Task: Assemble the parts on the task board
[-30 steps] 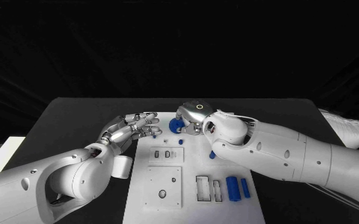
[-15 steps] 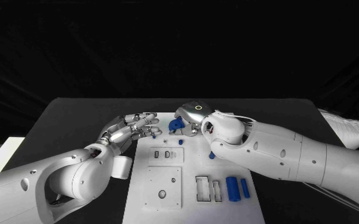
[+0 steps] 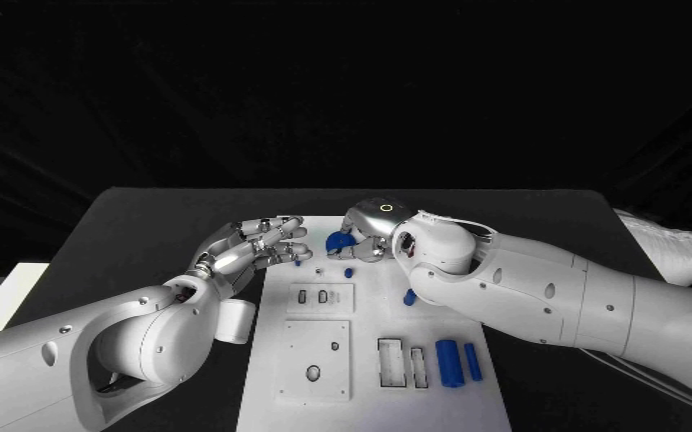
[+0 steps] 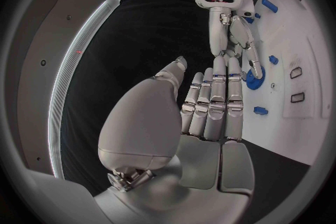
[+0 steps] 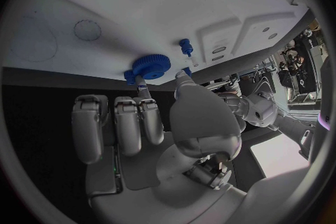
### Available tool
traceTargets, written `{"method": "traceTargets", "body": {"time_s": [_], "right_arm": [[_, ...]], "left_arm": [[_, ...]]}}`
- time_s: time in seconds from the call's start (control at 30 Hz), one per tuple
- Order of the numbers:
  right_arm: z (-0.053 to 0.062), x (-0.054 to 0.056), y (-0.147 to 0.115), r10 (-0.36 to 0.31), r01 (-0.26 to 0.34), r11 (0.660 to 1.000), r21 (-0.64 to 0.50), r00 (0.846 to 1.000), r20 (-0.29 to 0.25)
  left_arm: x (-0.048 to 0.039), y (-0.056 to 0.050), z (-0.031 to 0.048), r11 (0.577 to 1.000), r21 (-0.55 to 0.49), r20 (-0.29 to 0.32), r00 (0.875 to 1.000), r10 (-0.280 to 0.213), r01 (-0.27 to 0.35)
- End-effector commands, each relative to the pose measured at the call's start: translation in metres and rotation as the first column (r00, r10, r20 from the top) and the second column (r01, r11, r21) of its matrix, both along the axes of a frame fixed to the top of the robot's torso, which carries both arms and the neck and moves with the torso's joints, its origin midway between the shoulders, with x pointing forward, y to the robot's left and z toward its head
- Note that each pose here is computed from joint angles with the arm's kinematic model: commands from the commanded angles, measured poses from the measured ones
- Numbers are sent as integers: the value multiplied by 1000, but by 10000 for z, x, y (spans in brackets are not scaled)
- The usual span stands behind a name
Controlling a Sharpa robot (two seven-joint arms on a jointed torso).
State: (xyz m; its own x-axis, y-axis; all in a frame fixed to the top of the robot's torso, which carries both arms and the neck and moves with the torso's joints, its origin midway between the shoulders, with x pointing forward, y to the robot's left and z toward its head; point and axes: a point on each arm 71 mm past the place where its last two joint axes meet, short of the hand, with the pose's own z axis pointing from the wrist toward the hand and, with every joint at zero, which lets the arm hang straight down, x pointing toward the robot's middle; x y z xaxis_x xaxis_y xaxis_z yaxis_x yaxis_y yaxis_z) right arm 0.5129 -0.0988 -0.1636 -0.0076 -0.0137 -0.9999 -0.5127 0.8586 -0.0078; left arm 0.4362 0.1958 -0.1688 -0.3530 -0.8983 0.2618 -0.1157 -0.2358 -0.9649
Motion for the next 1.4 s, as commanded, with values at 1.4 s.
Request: {"method": "traceTargets", "body": {"time_s": [1.4], "right_arm": [[-51,-111,-2175,-118,221,877,427,960,-255]], "left_arm": [[48,95,-18,1000,-3,1,1000,10,-10]]}}
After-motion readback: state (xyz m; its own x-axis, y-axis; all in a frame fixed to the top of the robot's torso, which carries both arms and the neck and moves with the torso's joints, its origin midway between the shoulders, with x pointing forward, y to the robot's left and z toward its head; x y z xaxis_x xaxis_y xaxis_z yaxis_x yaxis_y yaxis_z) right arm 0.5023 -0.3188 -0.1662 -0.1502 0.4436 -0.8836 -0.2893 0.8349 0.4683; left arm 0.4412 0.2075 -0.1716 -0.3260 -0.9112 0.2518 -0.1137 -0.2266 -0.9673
